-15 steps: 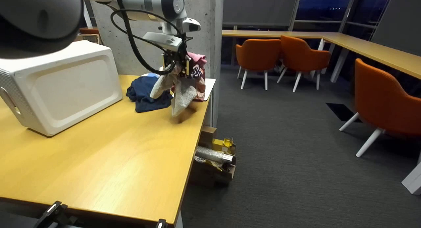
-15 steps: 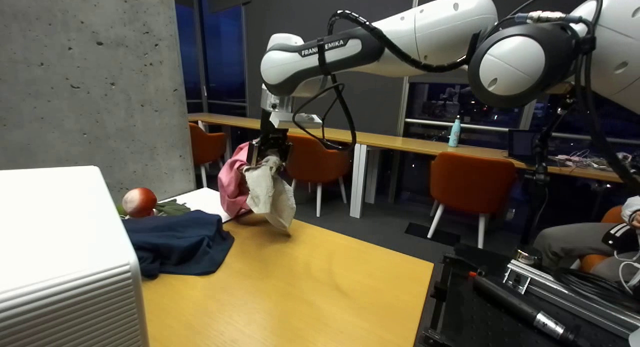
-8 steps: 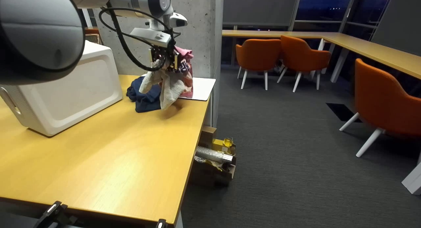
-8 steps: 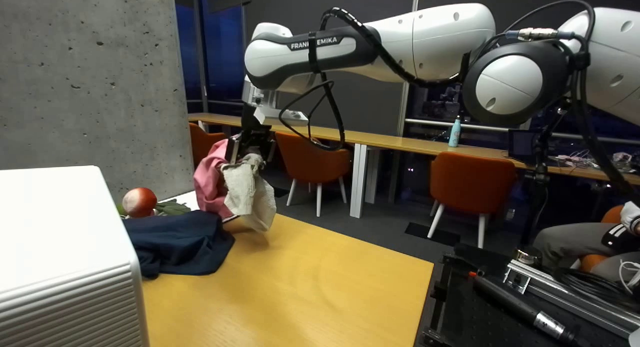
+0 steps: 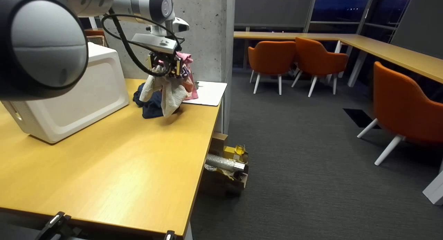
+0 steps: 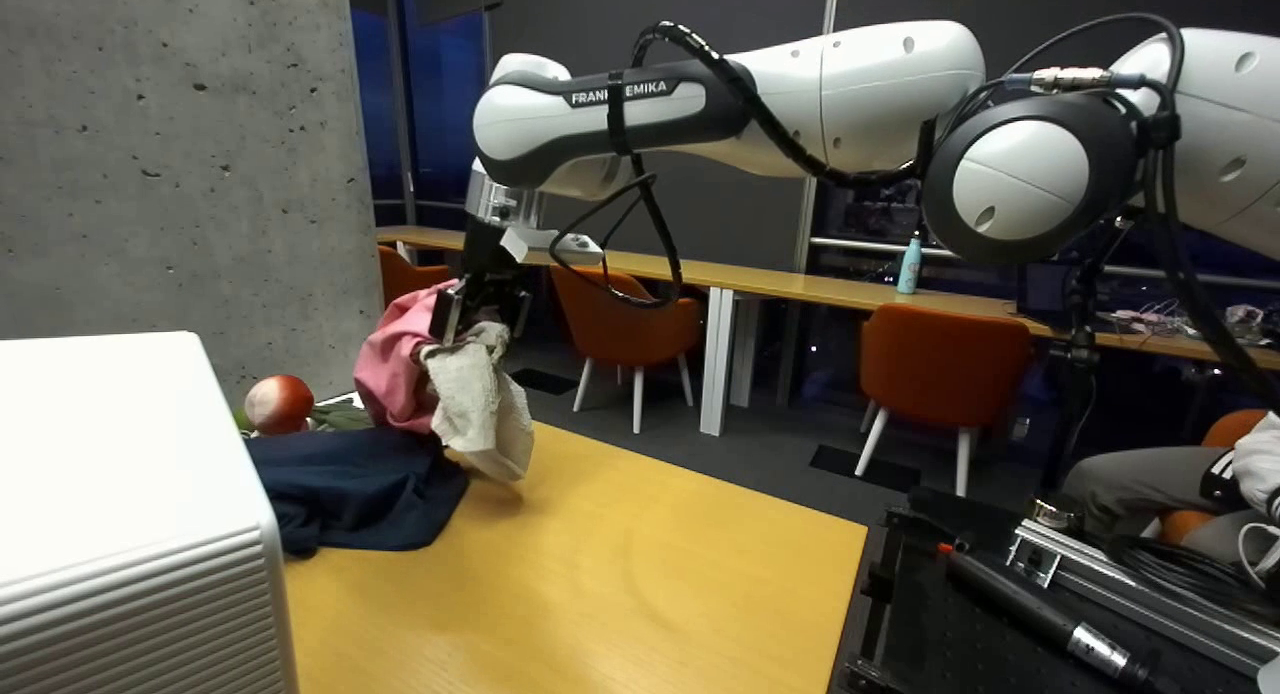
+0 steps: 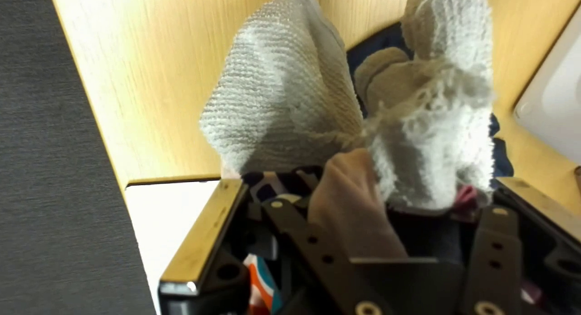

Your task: Pile the clothing, radish and towel together.

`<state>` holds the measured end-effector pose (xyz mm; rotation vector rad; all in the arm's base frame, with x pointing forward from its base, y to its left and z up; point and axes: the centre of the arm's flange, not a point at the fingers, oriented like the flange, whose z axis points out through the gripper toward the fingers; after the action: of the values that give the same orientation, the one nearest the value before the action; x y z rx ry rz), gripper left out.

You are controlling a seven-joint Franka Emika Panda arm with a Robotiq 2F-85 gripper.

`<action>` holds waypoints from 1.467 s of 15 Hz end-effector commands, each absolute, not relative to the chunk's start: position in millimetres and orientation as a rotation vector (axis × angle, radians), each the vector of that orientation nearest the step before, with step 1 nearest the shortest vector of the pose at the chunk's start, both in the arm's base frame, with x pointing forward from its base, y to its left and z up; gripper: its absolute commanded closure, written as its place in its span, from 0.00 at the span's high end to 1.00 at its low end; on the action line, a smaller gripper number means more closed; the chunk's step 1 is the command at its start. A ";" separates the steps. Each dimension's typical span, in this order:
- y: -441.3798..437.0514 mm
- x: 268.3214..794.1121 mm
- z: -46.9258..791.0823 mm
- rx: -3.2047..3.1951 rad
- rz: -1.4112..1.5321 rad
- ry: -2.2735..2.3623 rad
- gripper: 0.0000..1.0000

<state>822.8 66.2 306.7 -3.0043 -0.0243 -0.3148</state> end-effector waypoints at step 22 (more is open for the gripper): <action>104.3 884.6 211.5 -2.886 -0.180 -0.354 0.84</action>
<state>810.3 98.9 203.4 -2.9211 -0.3331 -0.1455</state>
